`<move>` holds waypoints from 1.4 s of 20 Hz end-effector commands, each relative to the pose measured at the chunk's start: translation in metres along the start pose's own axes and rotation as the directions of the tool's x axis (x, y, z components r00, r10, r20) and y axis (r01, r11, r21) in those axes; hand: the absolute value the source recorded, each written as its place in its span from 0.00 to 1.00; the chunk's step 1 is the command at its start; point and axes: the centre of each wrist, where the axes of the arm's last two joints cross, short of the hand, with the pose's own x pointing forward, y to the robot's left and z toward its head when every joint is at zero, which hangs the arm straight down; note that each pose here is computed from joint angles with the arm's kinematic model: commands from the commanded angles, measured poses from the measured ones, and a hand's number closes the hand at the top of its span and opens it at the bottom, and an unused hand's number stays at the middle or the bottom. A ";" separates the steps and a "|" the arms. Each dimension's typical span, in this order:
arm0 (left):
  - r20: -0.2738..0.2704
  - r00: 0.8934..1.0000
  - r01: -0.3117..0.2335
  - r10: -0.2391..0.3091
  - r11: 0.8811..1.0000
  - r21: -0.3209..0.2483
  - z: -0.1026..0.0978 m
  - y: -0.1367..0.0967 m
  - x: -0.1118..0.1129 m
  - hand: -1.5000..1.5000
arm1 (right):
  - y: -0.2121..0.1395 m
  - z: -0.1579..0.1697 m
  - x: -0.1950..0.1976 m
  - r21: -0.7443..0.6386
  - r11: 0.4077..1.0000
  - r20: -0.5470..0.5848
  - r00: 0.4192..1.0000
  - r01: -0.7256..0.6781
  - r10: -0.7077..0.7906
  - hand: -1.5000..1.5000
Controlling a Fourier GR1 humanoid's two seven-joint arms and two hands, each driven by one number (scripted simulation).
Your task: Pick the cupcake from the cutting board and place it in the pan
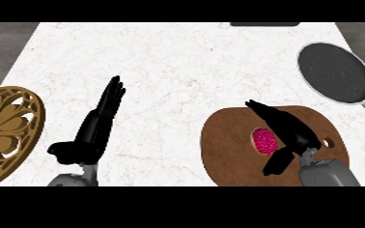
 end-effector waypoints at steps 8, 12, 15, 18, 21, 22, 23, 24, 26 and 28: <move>0.001 1.000 -0.010 0.010 1.000 -0.006 -0.017 0.004 -0.011 0.50 | 0.033 -0.016 -0.021 0.062 0.982 0.075 0.982 -0.179 0.174 1.00; 0.001 1.000 -0.005 0.005 1.000 -0.011 0.005 -0.007 -0.009 0.50 | 0.028 -0.023 -0.024 0.017 0.984 0.077 0.982 -0.176 0.175 1.00; 0.008 1.000 0.010 -0.010 1.000 0.012 -0.001 0.006 -0.007 0.50 | 0.013 -0.011 -0.020 -0.064 0.980 0.076 0.978 -0.190 0.195 1.00; 0.000 1.000 -0.013 0.013 1.000 -0.015 -0.002 -0.005 -0.010 0.50 | -0.001 -0.021 -0.025 -0.182 0.968 0.069 0.979 -0.175 0.190 1.00; -0.008 1.000 -0.003 0.003 1.000 0.007 0.011 0.001 -0.012 0.50 | -0.017 0.012 -0.029 -0.315 0.933 0.068 0.976 -0.176 0.207 1.00; -0.011 1.000 0.029 -0.029 1.000 0.008 0.019 0.018 0.002 0.50 | -0.018 0.012 -0.006 -0.388 0.911 0.077 0.980 -0.141 0.185 1.00; 0.001 1.000 -0.010 0.010 1.000 -0.004 0.006 0.008 -0.007 0.50 | -0.028 0.011 -0.013 -0.409 0.900 0.050 0.982 -0.148 0.184 1.00; 0.004 1.000 0.004 -0.004 1.000 0.009 0.018 -0.005 -0.011 0.50 | -0.022 0.022 -0.011 -0.415 0.897 0.041 0.981 -0.155 0.188 1.00; 0.002 1.000 -0.001 0.001 1.000 0.023 -0.002 -0.007 -0.007 0.50 | -0.016 0.032 -0.020 -0.441 0.880 0.030 0.977 -0.175 0.209 1.00; 0.028 0.999 0.016 -0.017 1.000 0.013 0.001 0.004 -0.003 0.50 | -0.027 0.022 -0.018 -0.458 0.870 -0.010 0.979 -0.184 0.202 1.00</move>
